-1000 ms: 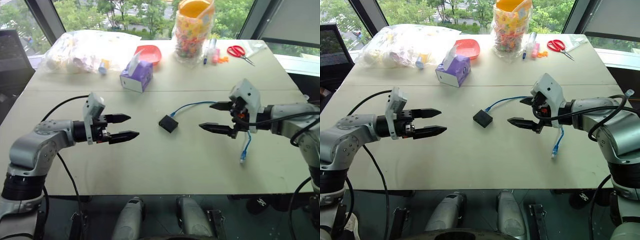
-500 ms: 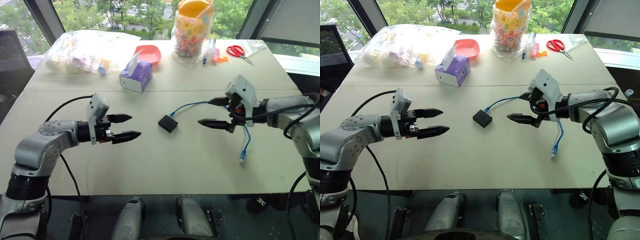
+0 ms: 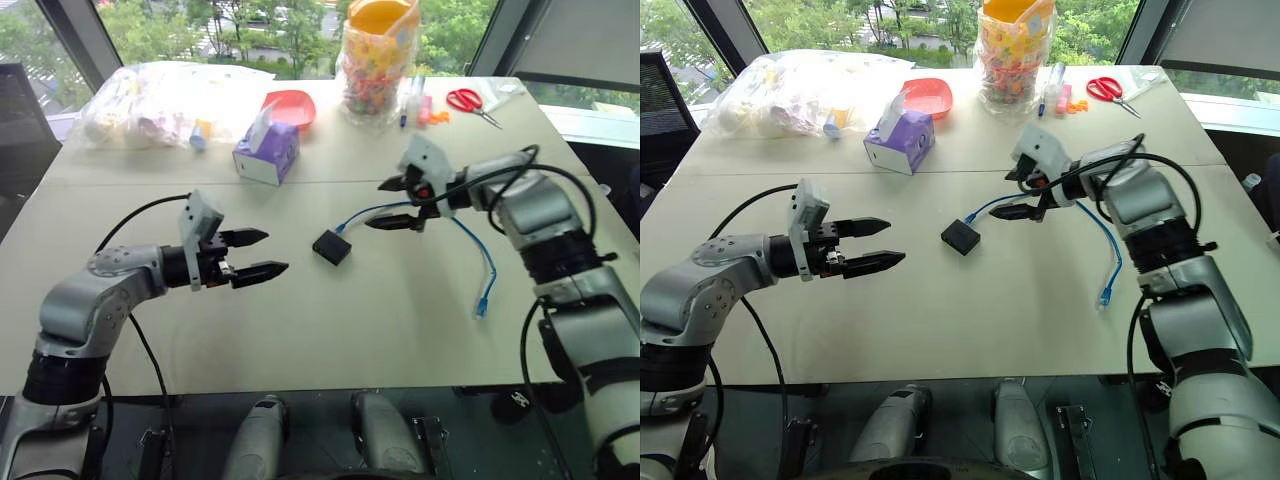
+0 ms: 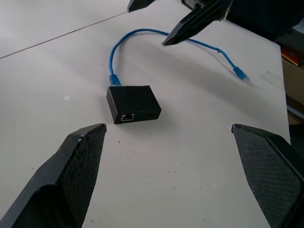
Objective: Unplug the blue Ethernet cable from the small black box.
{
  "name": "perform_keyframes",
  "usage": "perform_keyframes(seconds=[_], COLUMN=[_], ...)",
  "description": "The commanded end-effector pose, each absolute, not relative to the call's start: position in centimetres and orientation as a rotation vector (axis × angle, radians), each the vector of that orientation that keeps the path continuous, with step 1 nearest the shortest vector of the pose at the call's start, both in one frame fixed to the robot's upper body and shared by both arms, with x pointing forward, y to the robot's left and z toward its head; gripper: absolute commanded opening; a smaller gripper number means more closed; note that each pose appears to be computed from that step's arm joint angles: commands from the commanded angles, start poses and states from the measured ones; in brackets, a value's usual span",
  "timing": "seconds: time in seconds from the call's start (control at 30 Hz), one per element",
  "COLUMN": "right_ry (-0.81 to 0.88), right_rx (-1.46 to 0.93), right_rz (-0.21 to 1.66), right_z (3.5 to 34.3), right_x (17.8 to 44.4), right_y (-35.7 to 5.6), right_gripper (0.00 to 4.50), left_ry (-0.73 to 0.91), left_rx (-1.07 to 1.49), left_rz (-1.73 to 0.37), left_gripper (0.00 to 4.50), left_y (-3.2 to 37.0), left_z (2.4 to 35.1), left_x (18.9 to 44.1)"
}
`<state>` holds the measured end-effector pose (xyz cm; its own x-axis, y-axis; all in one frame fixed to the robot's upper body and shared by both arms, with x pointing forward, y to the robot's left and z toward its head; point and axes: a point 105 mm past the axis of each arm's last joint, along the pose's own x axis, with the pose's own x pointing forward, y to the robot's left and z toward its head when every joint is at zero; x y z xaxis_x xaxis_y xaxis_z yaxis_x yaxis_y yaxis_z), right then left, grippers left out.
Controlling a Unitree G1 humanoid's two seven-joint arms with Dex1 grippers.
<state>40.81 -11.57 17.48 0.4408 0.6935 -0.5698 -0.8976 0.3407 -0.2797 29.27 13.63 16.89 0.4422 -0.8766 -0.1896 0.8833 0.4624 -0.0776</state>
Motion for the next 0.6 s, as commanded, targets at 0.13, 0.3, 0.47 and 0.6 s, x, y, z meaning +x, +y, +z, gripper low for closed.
perform_keyframes(seconds=[0.13, 0.3, 0.47, 0.6], right_ry=[0.351, 0.361, 0.391, 0.417], right_rx=[-0.825, -0.964, -0.902, -0.891], right_rz=[1.069, 1.071, 1.143, 1.185], right_z=[16.9, 15.3, 14.7, 14.2], right_x=[42.9, 43.4, 42.8, 42.3], right_y=[-9.5, -8.4, -6.0, -5.1], right_gripper=[4.5, 4.5, 4.5, 4.25], left_ry=[0.151, 0.149, 0.143, 0.141], left_rx=[0.07, 0.071, 0.078, 0.083], left_rz=[-1.065, -1.043, -1.02, -1.007], left_gripper=[4.44, 4.44, 4.44, 4.48], left_y=[14.0, 14.2, 14.3, 14.5], left_z=[18.4, 18.3, 18.4, 18.4], left_x=[28.8, 28.5, 28.4, 28.3])
